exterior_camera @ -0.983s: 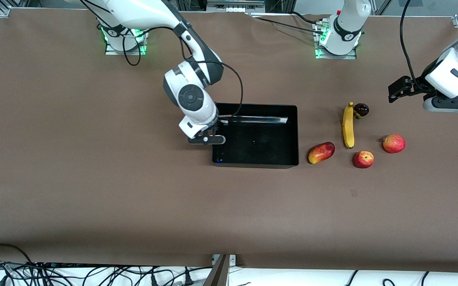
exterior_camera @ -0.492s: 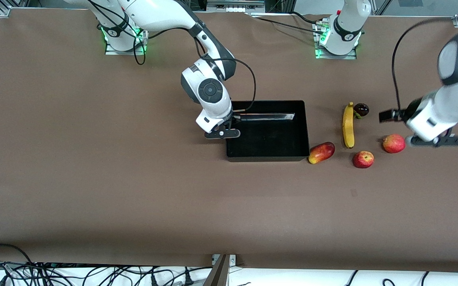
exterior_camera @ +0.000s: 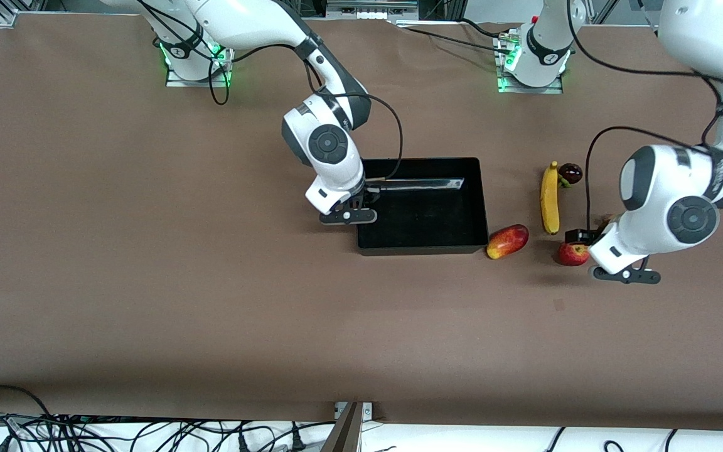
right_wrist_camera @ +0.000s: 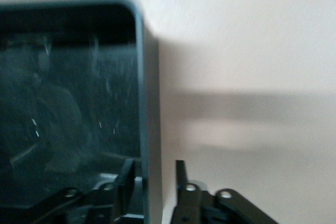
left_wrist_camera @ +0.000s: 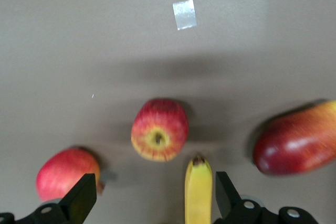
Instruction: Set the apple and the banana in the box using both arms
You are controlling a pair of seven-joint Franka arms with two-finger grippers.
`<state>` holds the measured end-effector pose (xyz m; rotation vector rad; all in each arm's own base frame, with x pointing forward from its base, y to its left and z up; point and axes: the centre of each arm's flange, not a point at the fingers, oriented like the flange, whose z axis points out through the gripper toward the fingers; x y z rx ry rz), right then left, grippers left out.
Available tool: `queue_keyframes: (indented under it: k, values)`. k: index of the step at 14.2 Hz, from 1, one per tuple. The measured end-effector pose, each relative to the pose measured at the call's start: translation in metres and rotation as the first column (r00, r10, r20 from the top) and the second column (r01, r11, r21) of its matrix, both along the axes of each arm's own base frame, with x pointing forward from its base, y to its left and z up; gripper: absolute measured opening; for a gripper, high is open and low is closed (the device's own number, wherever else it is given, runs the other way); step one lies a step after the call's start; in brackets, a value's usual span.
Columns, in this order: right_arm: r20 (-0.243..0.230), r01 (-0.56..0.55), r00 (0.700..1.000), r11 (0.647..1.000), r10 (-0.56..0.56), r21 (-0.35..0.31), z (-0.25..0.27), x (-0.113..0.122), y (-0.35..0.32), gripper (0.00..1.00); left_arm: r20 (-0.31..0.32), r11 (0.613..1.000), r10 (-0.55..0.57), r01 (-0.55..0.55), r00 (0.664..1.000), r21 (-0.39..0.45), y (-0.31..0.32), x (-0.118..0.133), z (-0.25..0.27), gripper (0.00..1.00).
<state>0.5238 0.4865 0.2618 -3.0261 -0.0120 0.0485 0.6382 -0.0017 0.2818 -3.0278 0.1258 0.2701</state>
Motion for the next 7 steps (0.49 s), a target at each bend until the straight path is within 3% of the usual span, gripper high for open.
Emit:
queue_keyframes:
  k: [1, 5, 6, 7]
  values:
    - [0.015, 0.019, 1.000, 1.000, -0.019, -0.008, 0.019, 0.015, -0.011, 0.50, 0.010, 1.000, -0.014, 0.014, 1.000, -0.001, 0.000, 0.001, -0.014, 1.00]
    - [0.035, 0.066, 0.997, 0.996, -0.064, -0.063, 0.131, 0.064, -0.099, 0.96, 0.059, 0.999, -0.038, 0.039, 0.998, -0.018, -0.001, -0.012, -0.059, 1.00]
    - [0.021, 0.065, 0.998, 0.995, -0.063, -0.072, 0.162, 0.067, -0.123, 1.00, 0.057, 0.999, -0.037, 0.038, 0.998, -0.020, 0.002, -0.016, -0.067, 1.00]
    - [0.005, 0.059, 0.998, 0.995, -0.059, -0.075, 0.193, 0.066, -0.148, 1.00, 0.053, 0.999, -0.036, 0.038, 0.998, -0.021, 0.005, -0.019, -0.073, 0.93]
